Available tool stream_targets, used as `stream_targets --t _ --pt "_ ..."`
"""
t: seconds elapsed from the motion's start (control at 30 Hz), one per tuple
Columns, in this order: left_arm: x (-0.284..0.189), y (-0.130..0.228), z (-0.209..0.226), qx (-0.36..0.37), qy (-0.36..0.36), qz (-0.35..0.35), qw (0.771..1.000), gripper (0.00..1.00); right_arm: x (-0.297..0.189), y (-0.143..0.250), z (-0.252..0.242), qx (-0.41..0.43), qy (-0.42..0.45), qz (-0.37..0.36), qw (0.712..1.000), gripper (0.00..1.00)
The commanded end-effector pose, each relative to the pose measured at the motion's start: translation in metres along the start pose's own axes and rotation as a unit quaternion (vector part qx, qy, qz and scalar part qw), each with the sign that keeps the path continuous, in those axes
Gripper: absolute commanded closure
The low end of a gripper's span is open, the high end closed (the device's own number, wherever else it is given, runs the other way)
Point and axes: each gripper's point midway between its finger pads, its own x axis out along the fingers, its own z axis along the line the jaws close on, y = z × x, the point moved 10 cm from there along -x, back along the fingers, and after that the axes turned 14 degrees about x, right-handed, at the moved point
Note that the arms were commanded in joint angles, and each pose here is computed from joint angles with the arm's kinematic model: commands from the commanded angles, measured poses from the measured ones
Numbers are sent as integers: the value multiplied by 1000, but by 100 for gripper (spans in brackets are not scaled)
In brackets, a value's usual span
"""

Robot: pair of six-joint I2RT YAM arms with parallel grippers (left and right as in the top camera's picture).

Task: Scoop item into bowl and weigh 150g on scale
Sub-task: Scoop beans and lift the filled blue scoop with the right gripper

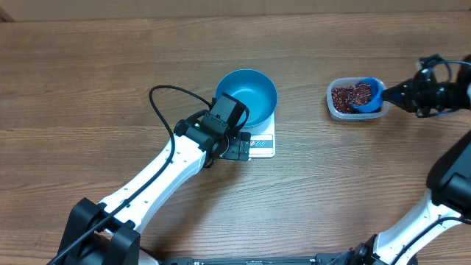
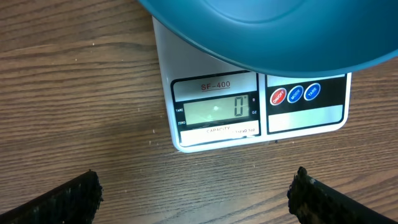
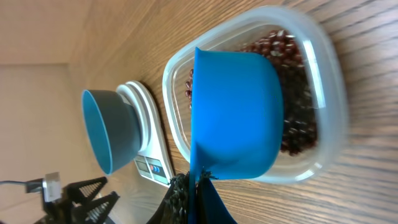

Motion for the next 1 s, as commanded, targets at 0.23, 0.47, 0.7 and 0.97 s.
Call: stream_targets --t 0.23,0.47,0.7,0.97 --pt "-1 1 1 -10 3 -2 1000 1 -18 0 -5 9 -47 -12 999 96" --pt "-1 1 1 -10 3 -2 1000 1 -18 2 -4 16 -49 -6 999 96" --pt "-1 1 1 -10 3 -2 1000 0 -29 4 12 -6 -80 -5 997 96" --pt "-1 1 1 -10 3 -2 1000 0 -55 7 46 -25 -76 -15 997 96"
